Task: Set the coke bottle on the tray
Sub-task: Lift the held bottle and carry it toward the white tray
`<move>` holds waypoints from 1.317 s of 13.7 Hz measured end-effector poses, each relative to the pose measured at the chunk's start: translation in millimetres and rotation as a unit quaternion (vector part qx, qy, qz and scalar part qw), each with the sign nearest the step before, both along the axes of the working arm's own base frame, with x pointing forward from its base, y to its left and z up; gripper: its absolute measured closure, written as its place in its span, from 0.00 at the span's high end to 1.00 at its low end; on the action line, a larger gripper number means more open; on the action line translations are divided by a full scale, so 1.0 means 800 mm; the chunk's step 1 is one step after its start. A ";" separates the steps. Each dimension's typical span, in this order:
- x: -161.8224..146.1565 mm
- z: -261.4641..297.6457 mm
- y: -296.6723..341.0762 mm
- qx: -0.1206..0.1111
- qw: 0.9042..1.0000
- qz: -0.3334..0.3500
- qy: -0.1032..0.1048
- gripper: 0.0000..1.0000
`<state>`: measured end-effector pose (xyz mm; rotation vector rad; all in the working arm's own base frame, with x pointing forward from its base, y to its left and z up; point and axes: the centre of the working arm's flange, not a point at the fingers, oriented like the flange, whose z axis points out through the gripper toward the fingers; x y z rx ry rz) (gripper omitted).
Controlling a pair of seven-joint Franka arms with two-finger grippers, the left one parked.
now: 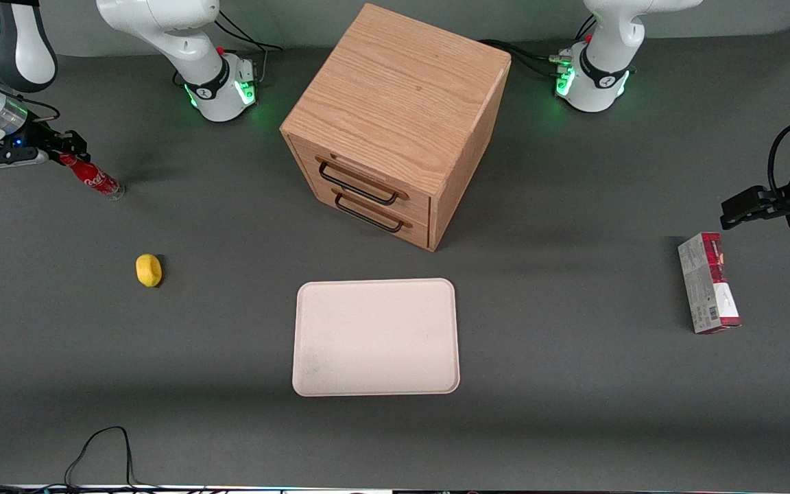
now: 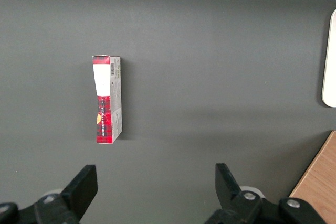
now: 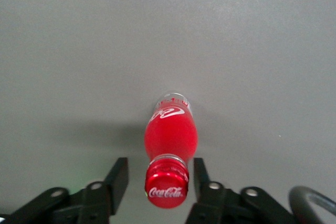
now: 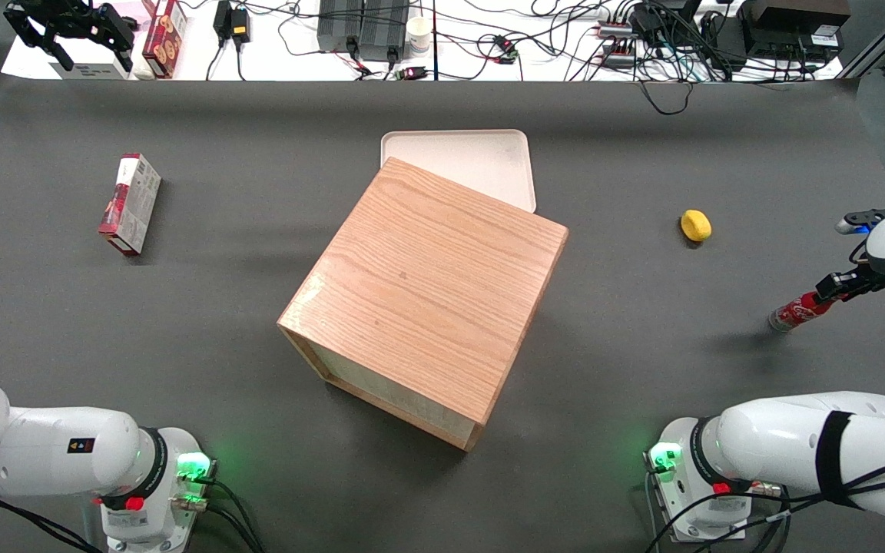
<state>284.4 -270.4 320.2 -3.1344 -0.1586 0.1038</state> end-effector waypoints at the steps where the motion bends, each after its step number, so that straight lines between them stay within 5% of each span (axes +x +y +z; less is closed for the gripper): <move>1: 0.002 0.000 0.001 -0.001 1.000 0.002 -0.001 0.41; 2: 0.002 0.000 0.001 -0.001 1.000 0.003 -0.001 0.31; 6: 0.002 0.001 0.001 -0.001 1.000 0.004 0.000 0.31; 9: 0.021 0.020 0.007 -0.003 0.999 0.021 0.024 0.31; 12: 0.077 0.091 0.043 -0.022 0.998 0.039 0.033 0.31; 18: 0.215 0.293 0.183 -0.004 0.997 0.065 0.038 0.31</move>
